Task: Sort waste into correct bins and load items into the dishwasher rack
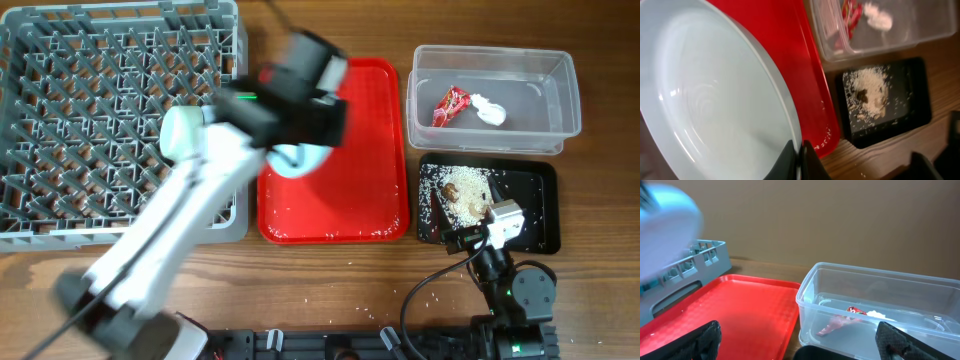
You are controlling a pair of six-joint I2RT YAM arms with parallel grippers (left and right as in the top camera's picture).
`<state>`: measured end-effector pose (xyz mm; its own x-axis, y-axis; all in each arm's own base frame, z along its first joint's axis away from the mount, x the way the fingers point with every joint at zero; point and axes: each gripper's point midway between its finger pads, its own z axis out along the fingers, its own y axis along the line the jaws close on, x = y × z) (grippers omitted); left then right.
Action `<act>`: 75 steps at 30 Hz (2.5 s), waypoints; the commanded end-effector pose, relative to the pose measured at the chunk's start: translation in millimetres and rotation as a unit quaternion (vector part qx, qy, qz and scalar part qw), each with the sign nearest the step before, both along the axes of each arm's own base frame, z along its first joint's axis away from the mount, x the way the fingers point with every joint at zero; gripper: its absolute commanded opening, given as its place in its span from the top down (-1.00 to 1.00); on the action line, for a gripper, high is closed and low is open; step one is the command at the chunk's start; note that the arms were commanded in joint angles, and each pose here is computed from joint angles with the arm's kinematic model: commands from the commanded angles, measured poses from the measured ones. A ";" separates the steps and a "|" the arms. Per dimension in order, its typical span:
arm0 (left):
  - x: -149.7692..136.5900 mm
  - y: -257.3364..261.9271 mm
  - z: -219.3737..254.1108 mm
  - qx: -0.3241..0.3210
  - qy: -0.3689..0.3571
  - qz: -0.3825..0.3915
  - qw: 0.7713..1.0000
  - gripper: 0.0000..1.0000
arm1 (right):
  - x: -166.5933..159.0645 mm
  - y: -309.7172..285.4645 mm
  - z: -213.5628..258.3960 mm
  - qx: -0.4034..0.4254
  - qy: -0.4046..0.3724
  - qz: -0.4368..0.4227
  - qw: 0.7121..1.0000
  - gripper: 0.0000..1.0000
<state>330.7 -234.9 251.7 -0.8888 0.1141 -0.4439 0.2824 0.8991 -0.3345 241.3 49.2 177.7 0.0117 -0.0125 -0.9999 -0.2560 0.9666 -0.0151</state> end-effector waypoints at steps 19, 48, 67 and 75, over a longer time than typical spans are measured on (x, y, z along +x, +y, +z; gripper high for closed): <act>19.3 240.2 0.9 -0.062 -0.029 0.002 0.998 0.92 | -0.8 1.2 1.6 -0.005 -0.006 0.005 1.000 -0.99; 17.0 264.7 -14.4 -0.199 0.018 0.085 0.976 -1.00 | -0.8 1.2 1.6 -0.005 -0.006 0.005 1.000 -1.00; -172.8 137.5 120.9 -0.057 -0.171 -0.021 0.983 -1.00 | -0.7 1.1 1.6 -0.005 -0.006 0.004 1.000 -0.99; -200.3 128.4 125.0 -0.063 -0.189 -0.068 0.978 -1.00 | -0.8 1.2 1.6 -0.005 -0.006 0.005 1.000 -0.99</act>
<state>121.7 -98.3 359.2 -0.7246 0.1186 -0.6789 0.4459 0.8317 -0.3307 241.3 49.0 177.7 0.0120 -0.0125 -0.9998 -0.2556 0.9667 -0.0152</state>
